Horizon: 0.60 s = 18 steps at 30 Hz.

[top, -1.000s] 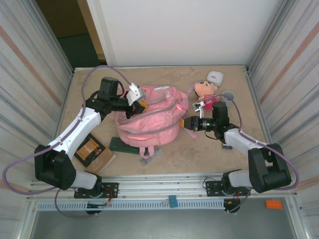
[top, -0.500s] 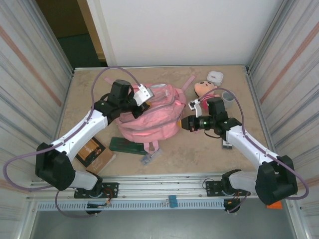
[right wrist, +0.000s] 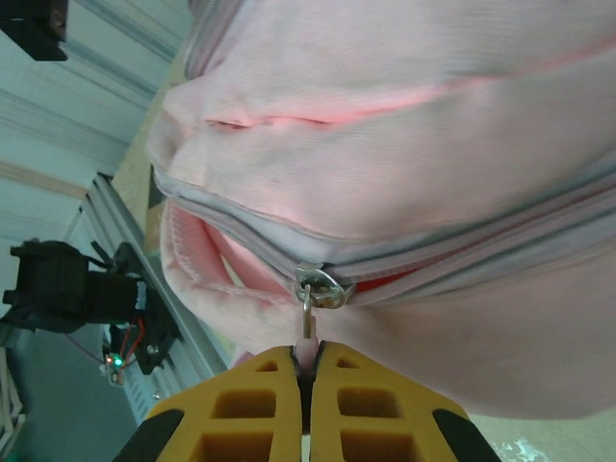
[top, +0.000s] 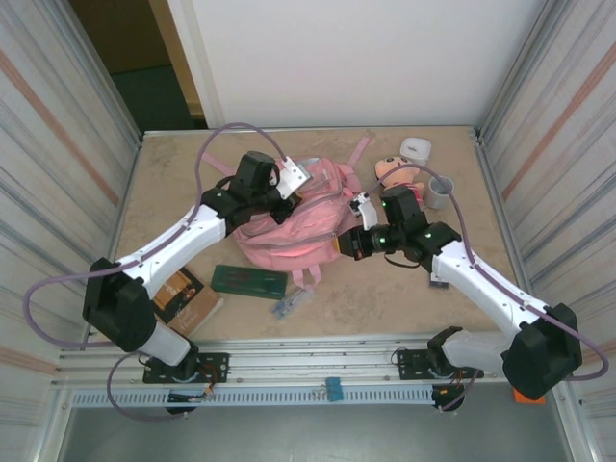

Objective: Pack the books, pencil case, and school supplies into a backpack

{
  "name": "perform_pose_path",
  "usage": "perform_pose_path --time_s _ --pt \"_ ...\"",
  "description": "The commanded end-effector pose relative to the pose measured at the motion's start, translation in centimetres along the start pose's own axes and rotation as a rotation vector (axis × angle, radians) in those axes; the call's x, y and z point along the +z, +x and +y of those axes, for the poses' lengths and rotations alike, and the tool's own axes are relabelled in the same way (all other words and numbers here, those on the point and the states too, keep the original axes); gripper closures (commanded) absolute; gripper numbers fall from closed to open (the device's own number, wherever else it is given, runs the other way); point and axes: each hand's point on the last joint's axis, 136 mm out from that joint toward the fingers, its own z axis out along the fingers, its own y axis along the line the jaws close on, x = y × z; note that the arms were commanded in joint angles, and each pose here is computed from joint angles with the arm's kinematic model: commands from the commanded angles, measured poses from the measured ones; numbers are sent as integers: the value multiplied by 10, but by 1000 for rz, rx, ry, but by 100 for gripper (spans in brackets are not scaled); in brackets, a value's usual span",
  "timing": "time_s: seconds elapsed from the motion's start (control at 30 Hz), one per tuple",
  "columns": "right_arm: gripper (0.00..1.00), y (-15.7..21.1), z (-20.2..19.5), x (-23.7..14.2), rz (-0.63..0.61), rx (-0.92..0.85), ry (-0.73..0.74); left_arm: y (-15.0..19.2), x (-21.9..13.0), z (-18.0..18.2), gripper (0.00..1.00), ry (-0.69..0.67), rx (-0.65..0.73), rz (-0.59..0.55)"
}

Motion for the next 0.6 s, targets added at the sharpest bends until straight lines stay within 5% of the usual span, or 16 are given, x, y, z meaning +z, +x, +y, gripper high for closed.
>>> perform_pose_path --time_s 0.0,0.57 --pt "100 -12 32 0 -27 -12 -55 -20 7 15 100 -100 -71 -36" --pt "100 -20 62 68 -41 173 -110 -56 16 -16 100 -17 -141 -151"
